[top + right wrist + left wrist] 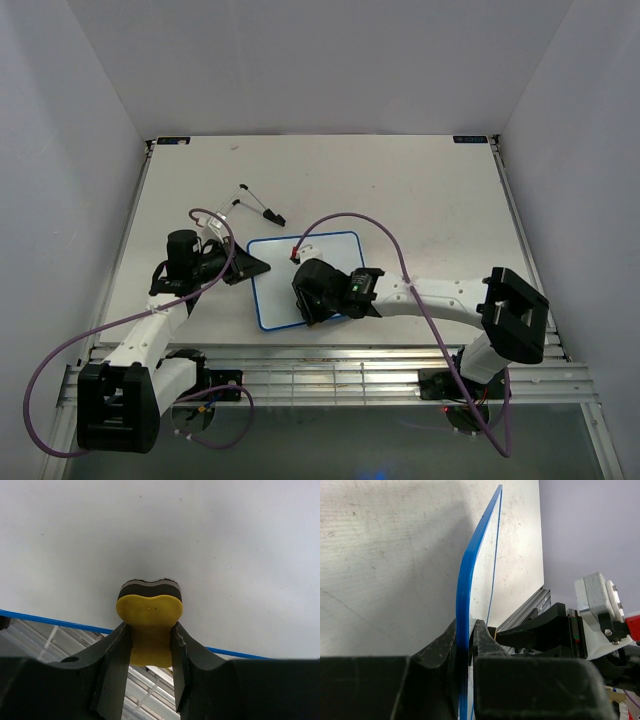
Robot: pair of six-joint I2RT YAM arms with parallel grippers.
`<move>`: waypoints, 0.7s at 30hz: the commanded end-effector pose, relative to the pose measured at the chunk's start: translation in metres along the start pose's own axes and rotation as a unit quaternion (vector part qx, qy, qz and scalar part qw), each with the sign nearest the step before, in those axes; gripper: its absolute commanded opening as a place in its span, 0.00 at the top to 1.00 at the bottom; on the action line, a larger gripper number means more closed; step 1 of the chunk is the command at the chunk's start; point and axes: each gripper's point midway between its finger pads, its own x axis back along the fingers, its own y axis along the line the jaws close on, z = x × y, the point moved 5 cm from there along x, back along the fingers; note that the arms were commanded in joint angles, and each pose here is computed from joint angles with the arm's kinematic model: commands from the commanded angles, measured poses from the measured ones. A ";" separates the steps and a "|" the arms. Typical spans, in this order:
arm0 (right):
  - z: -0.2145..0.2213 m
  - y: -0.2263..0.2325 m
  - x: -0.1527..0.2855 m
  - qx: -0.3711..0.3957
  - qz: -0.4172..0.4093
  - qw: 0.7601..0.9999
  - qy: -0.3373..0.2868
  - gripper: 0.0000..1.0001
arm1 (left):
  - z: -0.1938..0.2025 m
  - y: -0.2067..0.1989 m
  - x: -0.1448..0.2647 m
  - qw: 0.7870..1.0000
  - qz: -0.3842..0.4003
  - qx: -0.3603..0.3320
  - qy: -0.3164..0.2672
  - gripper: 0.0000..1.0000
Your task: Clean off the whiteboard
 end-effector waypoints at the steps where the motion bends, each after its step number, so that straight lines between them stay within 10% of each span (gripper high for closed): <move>1: -0.006 0.010 -0.022 0.023 0.029 0.999 -0.008 0.92 | 0.011 -0.007 0.002 0.999 0.006 0.014 0.035 1.00; 10: -0.046 0.060 -0.011 0.052 -0.041 0.995 -0.069 0.92 | 0.013 -0.009 0.002 0.999 0.019 0.014 0.041 1.00; 21: 0.013 -0.111 -0.055 -0.076 0.031 0.997 0.001 0.92 | 0.013 -0.014 0.004 0.999 0.032 0.006 0.041 1.00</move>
